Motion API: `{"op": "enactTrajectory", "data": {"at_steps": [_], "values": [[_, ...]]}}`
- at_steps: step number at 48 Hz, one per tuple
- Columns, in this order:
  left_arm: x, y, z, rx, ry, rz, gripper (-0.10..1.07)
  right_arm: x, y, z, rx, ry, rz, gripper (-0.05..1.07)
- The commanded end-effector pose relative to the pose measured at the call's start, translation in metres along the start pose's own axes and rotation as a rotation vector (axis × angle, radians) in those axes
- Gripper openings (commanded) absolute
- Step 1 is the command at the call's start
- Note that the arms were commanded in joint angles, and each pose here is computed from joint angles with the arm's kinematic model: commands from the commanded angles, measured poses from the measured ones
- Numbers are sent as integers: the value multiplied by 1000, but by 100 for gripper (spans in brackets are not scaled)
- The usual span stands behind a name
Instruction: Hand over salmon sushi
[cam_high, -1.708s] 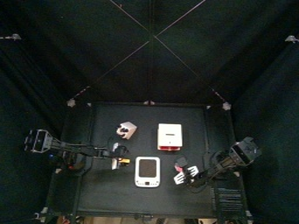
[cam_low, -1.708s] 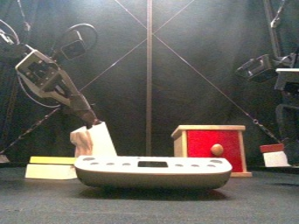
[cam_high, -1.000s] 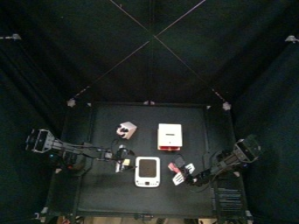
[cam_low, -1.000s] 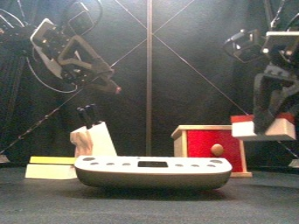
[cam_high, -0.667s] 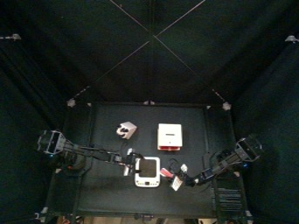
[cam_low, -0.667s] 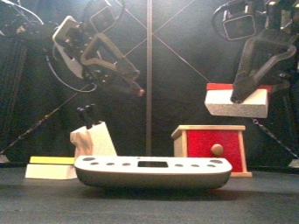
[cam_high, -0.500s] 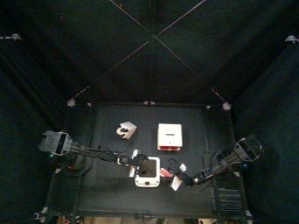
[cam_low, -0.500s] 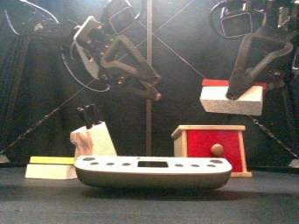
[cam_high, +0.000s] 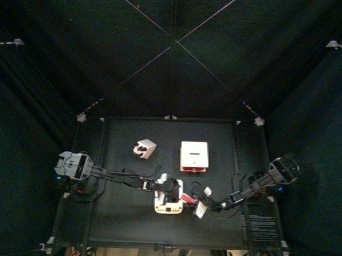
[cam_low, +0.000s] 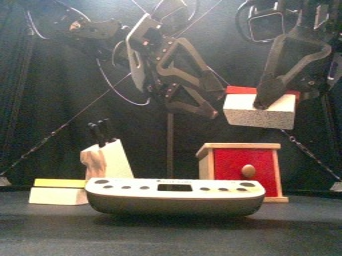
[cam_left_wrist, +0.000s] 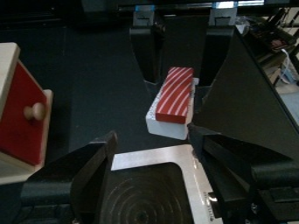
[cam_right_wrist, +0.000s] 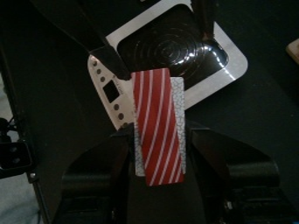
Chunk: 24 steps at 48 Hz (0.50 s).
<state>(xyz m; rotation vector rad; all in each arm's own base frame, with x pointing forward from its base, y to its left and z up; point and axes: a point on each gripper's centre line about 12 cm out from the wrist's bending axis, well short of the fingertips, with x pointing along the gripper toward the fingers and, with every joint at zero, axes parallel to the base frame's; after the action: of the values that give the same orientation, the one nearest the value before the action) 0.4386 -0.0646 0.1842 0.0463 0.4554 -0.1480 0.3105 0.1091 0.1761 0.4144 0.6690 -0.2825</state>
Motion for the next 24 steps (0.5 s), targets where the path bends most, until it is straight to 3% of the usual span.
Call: {"op": "enactTrajectory", "data": {"at_steps": [1,9,24], "values": [[-2,-5,15,8,-42,-10,98,-6,5,12,-9,-36,31,62],[-5,-14,19,19,-51,-28,98,-4,1,19,-60,-74,33,62],[-4,-14,20,19,-56,-28,98,-2,4,25,-110,-90,71,62]]}}
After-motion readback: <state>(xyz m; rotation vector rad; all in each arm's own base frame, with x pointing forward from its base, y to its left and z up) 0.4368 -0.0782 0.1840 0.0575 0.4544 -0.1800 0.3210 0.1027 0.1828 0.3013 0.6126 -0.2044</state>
